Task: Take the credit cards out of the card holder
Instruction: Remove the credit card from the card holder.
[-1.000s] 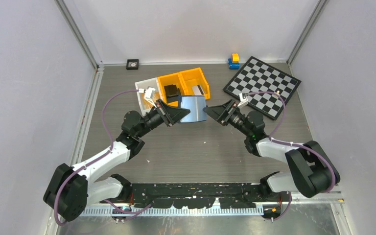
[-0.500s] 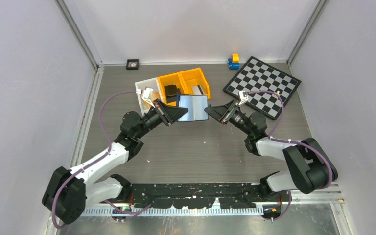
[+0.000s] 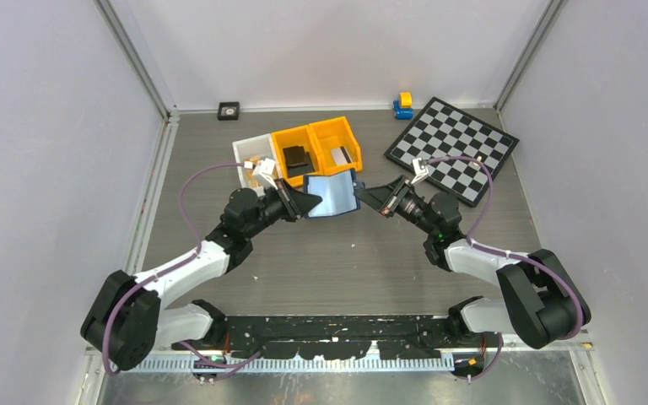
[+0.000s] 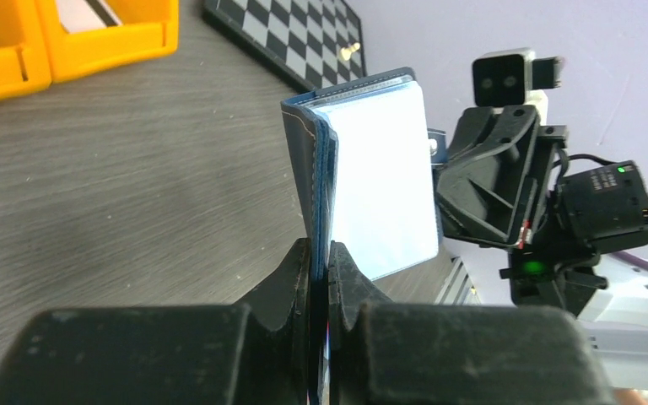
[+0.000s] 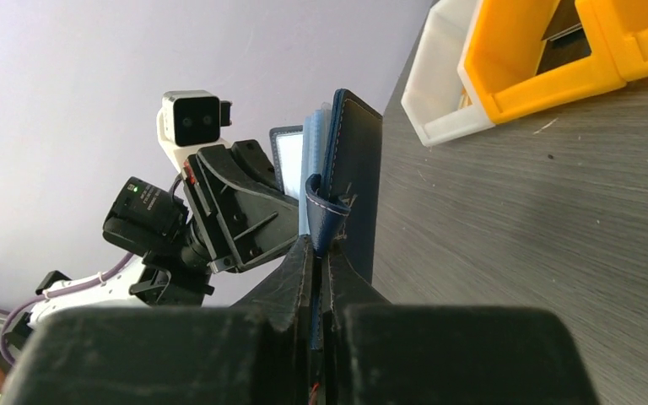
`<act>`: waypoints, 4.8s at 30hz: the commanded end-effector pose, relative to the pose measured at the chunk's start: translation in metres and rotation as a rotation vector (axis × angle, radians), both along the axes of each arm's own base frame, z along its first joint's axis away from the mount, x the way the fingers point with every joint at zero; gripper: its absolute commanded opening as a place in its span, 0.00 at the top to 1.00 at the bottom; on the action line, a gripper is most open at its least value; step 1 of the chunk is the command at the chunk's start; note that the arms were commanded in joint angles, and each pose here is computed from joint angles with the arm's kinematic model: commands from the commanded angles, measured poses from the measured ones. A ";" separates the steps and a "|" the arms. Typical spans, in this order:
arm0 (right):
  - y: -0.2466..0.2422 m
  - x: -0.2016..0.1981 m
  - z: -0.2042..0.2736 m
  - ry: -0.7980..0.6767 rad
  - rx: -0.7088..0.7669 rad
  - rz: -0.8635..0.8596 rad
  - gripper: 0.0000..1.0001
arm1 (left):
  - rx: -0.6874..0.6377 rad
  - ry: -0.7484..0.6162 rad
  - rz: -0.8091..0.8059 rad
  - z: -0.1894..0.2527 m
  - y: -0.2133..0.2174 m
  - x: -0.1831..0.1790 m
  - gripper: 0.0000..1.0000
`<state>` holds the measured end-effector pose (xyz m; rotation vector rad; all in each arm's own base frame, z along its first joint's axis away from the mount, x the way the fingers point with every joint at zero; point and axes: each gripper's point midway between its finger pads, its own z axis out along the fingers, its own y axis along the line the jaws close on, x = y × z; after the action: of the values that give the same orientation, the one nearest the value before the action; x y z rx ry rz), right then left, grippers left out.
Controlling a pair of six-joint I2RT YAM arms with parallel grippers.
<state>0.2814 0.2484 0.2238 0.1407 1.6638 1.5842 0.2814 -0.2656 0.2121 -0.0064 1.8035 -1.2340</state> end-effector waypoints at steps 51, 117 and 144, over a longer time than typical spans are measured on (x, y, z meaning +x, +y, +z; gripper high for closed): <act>0.033 -0.003 -0.010 -0.042 -0.128 0.080 0.81 | -0.018 -0.038 0.019 0.012 0.003 0.001 1.00; 0.027 -0.008 -0.001 -0.044 -0.116 0.038 0.43 | 0.123 0.145 0.008 -0.035 -0.006 0.015 1.00; 0.040 -0.006 -0.008 -0.003 -0.101 0.108 1.00 | 0.013 0.072 -0.100 -0.014 -0.021 0.003 0.27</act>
<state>0.2754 0.2784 0.1816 0.0720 1.8852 1.4865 0.2838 -0.2789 0.1759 -0.0112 1.9815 -1.2366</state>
